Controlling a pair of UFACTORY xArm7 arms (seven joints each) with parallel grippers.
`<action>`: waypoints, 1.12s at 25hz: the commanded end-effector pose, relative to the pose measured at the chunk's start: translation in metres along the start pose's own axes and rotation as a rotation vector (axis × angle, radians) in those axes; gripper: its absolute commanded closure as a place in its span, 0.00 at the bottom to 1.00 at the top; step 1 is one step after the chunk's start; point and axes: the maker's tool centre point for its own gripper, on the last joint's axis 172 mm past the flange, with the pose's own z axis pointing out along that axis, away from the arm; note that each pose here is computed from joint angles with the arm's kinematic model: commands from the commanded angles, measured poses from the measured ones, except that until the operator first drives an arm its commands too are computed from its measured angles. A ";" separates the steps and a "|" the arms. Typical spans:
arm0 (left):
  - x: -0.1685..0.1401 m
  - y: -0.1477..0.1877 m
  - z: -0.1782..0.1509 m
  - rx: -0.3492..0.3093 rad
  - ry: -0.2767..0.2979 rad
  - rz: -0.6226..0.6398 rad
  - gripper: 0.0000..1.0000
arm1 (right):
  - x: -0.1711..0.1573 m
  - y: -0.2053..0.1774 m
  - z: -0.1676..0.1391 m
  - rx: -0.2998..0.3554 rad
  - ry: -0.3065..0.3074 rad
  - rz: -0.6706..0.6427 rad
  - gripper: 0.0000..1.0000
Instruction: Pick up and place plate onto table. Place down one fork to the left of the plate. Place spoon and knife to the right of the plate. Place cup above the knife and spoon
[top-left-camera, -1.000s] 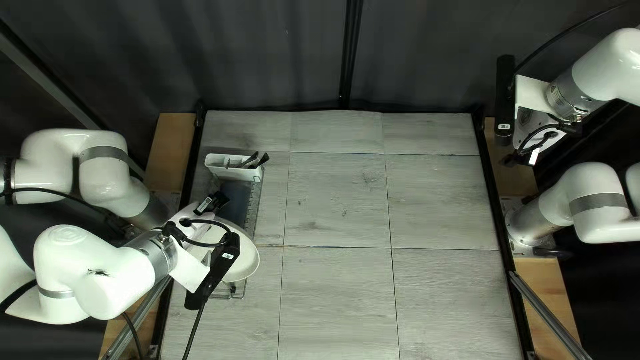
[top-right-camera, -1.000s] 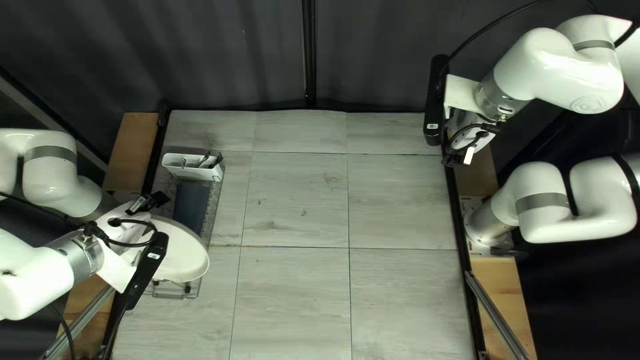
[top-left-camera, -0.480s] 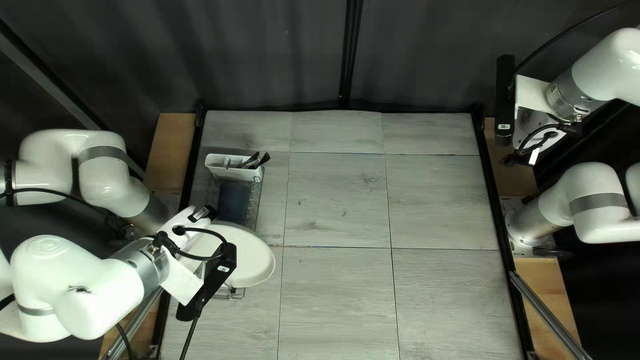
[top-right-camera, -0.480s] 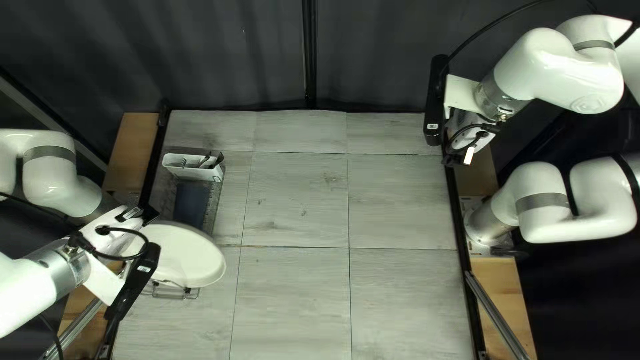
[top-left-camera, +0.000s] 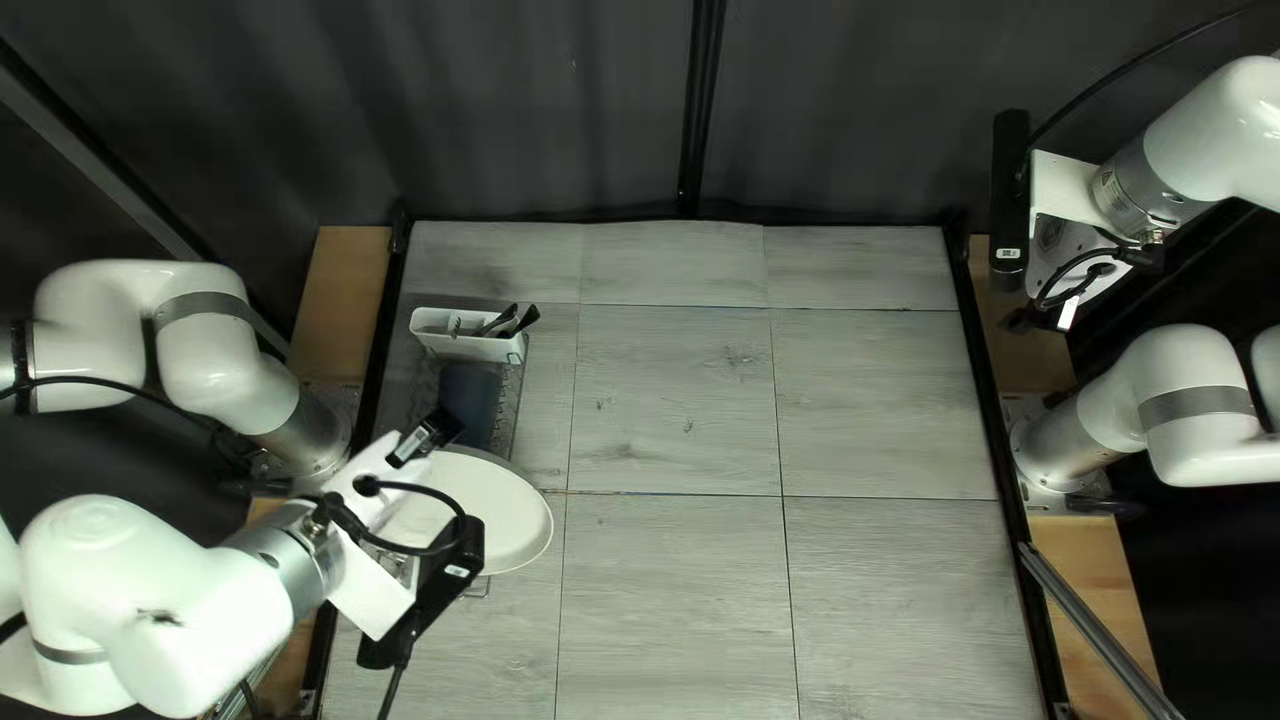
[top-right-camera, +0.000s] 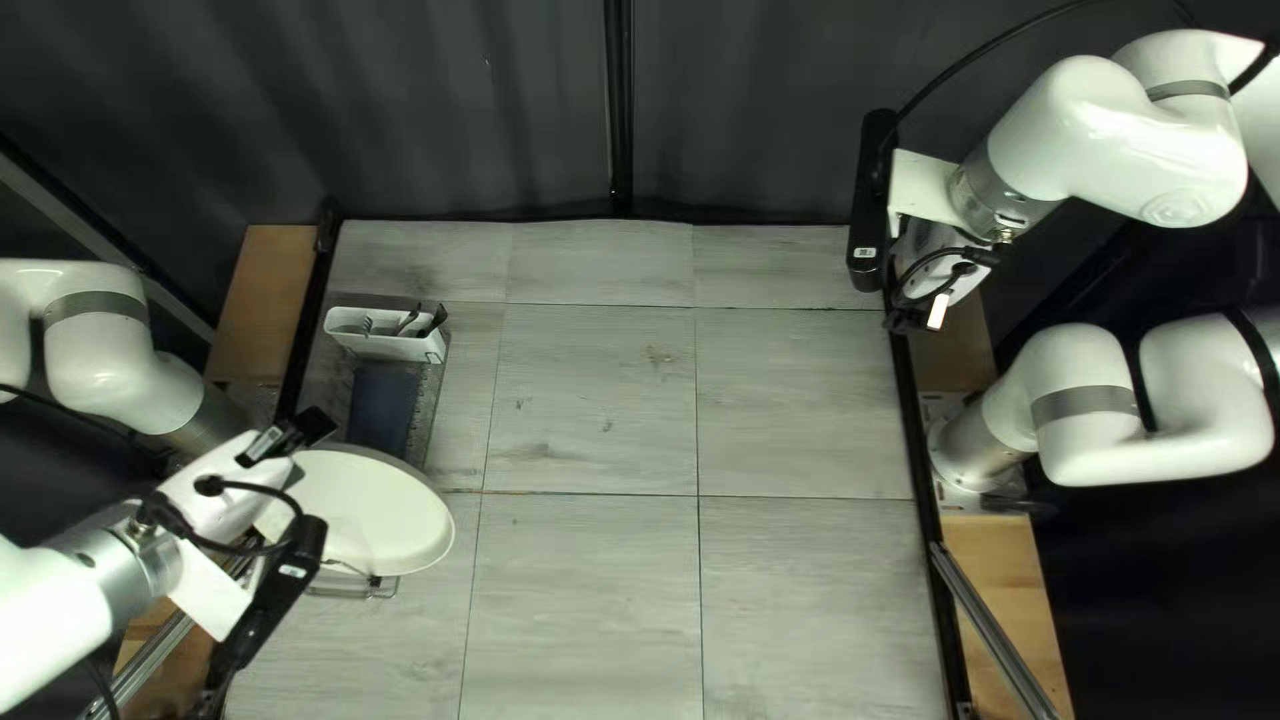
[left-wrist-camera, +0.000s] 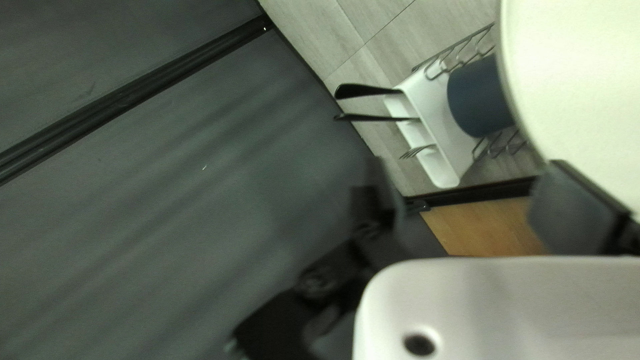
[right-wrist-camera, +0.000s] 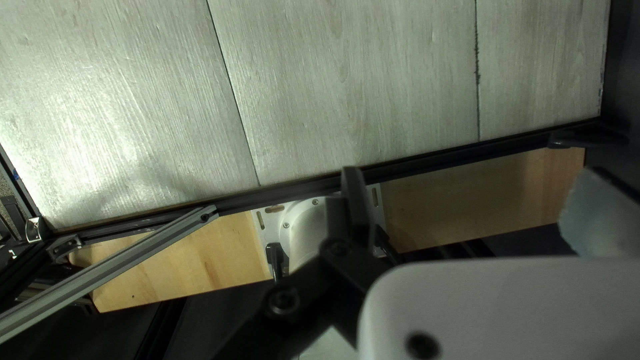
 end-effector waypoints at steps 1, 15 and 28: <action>0.012 0.008 0.017 0.005 -0.010 -0.004 0.00 | 0.000 0.000 0.000 0.000 0.000 0.000 0.00; 0.013 0.026 0.046 -0.008 -0.026 -0.031 0.04 | 0.000 0.000 0.000 0.000 0.000 0.000 0.00; 0.001 0.029 0.053 -0.023 -0.030 -0.041 1.00 | 0.000 0.000 0.000 0.000 0.000 0.000 0.00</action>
